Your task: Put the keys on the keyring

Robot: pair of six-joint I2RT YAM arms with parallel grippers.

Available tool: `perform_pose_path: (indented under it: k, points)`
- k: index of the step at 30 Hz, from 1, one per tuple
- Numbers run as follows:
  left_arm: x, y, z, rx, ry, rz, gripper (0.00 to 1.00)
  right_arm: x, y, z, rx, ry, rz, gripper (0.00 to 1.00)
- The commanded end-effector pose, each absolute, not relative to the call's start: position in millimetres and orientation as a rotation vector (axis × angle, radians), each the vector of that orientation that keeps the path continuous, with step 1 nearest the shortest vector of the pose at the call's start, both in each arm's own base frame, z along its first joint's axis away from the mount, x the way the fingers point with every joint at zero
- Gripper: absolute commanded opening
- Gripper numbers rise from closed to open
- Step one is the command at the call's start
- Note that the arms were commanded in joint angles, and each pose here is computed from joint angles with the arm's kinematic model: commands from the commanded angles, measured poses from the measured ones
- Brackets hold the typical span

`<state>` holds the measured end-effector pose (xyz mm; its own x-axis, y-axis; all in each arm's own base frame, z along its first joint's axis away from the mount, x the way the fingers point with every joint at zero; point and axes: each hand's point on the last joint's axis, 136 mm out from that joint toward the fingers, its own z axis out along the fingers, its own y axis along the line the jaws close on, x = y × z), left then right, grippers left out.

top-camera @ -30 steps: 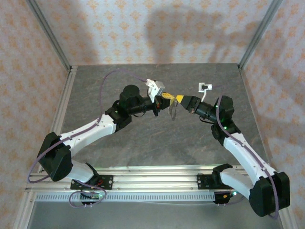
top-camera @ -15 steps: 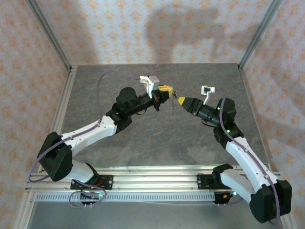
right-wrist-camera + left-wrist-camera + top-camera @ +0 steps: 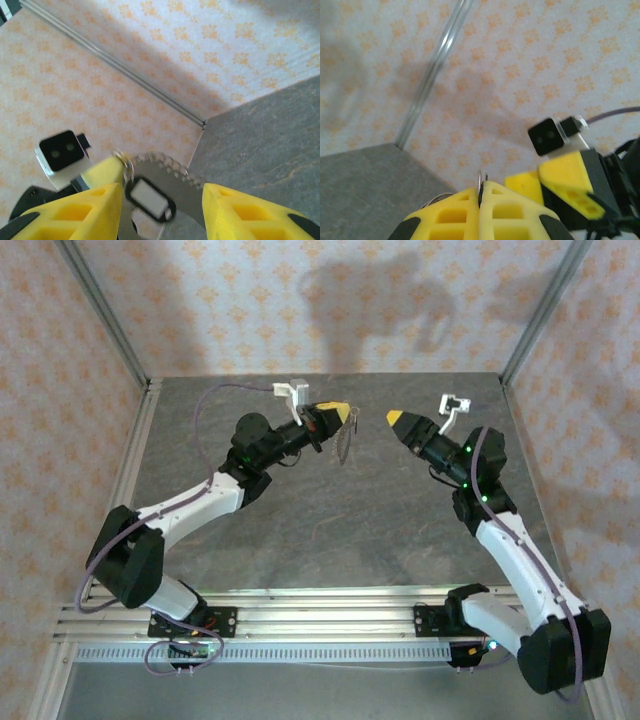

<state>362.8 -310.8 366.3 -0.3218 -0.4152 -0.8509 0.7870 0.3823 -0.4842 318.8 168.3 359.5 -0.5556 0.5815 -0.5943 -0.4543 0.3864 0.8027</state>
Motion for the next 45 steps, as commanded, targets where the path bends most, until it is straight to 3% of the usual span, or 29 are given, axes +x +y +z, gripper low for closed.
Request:
perform_pose_path:
  k: [1,17,30,35,40,45]
  points:
    - [354.6,-312.8,402.2,0.399,1.335,-1.411,0.00,333.6,165.3,393.7,0.113,1.572,1.360,0.46]
    - [362.5,-314.9,401.7,0.432,1.329,-1.539,0.00,351.4,216.8,390.2,0.073,1.556,1.514,0.46]
    - [370.1,-315.5,395.6,0.414,1.342,-1.542,0.00,342.7,220.8,384.5,0.066,1.568,1.513,0.38]
    - [374.2,-316.4,395.2,0.403,1.340,-1.548,0.00,334.7,247.7,374.2,-0.033,1.662,1.528,0.33]
    - [373.9,-315.0,396.5,0.407,1.340,-1.541,0.00,330.6,230.9,351.4,-0.015,1.742,1.380,0.33]
    - [374.0,-313.2,396.1,0.408,1.344,-1.541,0.00,332.3,200.2,360.2,0.064,1.691,1.329,0.33]
